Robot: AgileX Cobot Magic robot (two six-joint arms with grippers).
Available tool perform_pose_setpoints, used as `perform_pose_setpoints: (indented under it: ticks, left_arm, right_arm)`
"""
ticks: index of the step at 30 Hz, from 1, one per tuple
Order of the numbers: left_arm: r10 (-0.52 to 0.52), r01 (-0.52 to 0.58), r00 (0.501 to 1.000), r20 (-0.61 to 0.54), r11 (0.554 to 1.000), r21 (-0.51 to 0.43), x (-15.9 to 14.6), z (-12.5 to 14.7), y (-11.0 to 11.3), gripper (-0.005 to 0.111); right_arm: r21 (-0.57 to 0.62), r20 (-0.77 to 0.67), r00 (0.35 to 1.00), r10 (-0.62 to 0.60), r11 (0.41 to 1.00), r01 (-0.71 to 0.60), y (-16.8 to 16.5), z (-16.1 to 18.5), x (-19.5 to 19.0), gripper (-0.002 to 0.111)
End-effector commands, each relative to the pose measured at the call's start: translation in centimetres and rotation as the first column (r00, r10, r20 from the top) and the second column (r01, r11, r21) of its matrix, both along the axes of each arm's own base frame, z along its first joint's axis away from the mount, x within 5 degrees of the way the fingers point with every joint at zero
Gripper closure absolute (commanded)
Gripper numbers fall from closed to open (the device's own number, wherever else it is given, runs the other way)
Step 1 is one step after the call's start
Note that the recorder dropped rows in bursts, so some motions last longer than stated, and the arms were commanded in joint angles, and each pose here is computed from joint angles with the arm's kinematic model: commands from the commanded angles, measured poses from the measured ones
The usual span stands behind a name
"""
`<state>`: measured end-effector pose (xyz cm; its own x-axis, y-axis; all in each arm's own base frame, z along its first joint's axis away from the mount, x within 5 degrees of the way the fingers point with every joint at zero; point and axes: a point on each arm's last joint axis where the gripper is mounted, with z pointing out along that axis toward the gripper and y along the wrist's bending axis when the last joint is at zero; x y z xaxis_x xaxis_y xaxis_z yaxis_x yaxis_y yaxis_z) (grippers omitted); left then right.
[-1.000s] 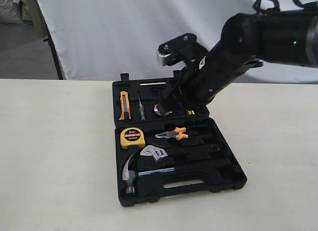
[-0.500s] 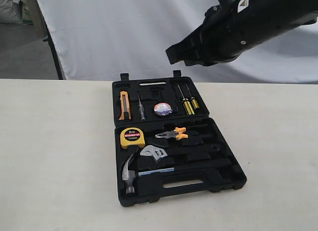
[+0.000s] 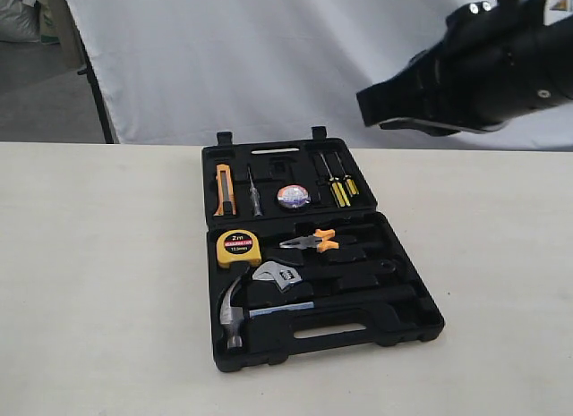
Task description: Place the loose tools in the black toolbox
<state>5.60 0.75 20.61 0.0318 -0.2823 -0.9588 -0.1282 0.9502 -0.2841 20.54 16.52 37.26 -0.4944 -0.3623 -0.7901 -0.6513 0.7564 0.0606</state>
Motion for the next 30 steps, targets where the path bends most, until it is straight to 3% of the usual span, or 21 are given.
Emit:
perform_pose_setpoints:
  ticks: [1,6,11,17,22,26,30]
  left_arm:
    - [0.026,-0.026,1.0,0.013,1.0,0.001,-0.1,0.2,0.1,0.106]
    - [0.026,-0.026,1.0,0.013,1.0,0.001,-0.1,0.2,0.1,0.106]
    - [0.026,-0.026,1.0,0.013,1.0,0.001,-0.1,0.2,0.1,0.106]
    - [0.026,-0.026,1.0,0.013,1.0,0.001,-0.1,0.2,0.1,0.106]
    - [0.026,-0.026,1.0,0.013,1.0,0.001,-0.1,0.2,0.1,0.106]
    - [0.026,-0.026,1.0,0.013,1.0,0.001,-0.1,0.2,0.1,0.106]
    - [0.026,-0.026,1.0,0.013,1.0,0.001,-0.1,0.2,0.1,0.106]
  right_arm:
    - [0.054,0.06,0.998,-0.023,0.998,0.02,-1.9,-0.1,-2.2,0.109]
    - [0.075,0.105,0.994,-0.028,0.997,0.02,-3.9,-0.4,-4.7,0.109]
    - [0.177,0.184,0.98,-0.069,0.984,0.036,-5.2,-0.7,-6.3,0.109]
    - [0.229,0.165,0.982,-0.09,0.972,0.051,-6.7,-2.3,-8.4,0.109]
    - [0.276,0.152,0.981,-0.119,0.958,0.073,-8.1,-4.2,-10.2,0.109]
    - [0.38,0.249,0.954,-0.168,0.923,0.064,-9.6,-6.3,-11.9,0.109]
    - [0.455,0.28,0.936,-0.215,0.888,0.068,-11.0,-10.5,-13.5,0.109]
